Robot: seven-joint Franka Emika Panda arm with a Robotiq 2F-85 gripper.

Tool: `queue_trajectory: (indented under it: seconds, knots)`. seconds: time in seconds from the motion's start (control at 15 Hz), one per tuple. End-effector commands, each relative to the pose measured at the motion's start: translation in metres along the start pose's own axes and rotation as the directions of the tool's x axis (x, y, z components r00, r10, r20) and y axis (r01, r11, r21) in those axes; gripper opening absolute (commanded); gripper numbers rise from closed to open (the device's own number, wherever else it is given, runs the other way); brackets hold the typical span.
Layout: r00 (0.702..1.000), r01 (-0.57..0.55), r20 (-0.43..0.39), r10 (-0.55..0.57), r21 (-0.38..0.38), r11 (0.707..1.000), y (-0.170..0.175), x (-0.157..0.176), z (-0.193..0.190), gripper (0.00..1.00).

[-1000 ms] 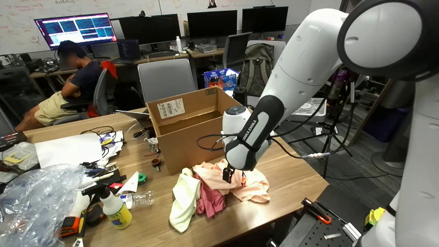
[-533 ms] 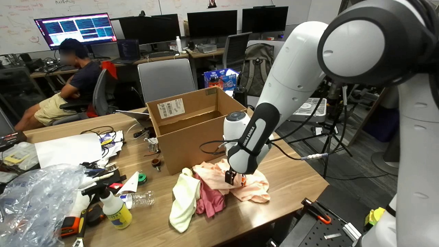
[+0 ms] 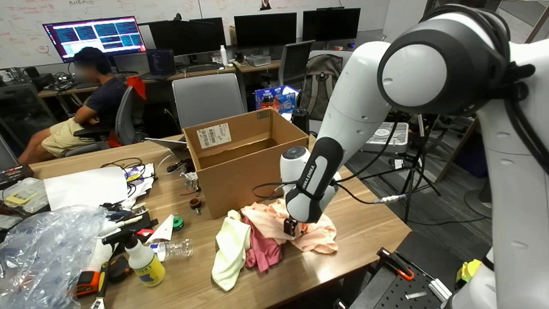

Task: Pick up the clothes from the table and put them in the box

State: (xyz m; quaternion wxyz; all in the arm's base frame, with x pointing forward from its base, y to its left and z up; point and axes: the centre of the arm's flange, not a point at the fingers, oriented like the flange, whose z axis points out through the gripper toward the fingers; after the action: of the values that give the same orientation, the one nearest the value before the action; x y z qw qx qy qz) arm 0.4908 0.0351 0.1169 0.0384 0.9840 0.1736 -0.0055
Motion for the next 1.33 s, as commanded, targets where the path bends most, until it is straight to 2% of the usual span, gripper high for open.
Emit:
queue_trajectory:
  seconds: [0.0, 0.13, 0.2, 0.6, 0.87, 1.0, 1.27]
  knots:
    - [1.000, -0.007, -0.002, 0.007, -0.014, 1.000, 0.000, 0.003, 0.011, 1.00]
    - [1.000, -0.009, 0.007, 0.009, -0.012, 1.000, 0.001, 0.001, 0.014, 1.00]
    - [1.000, -0.010, 0.010, 0.010, -0.011, 1.000, 0.002, 0.000, 0.014, 0.81]
    - [1.000, -0.031, 0.003, 0.031, -0.011, 0.999, 0.015, -0.002, 0.009, 0.35]
    - [0.998, -0.053, -0.033, 0.051, -0.038, 0.998, 0.023, -0.003, -0.008, 0.04]
    - [0.994, -0.082, -0.070, 0.079, -0.052, 0.995, 0.031, -0.002, -0.024, 0.00]
    - [0.975, -0.158, -0.173, 0.142, -0.084, 0.984, 0.053, -0.002, -0.071, 0.02]
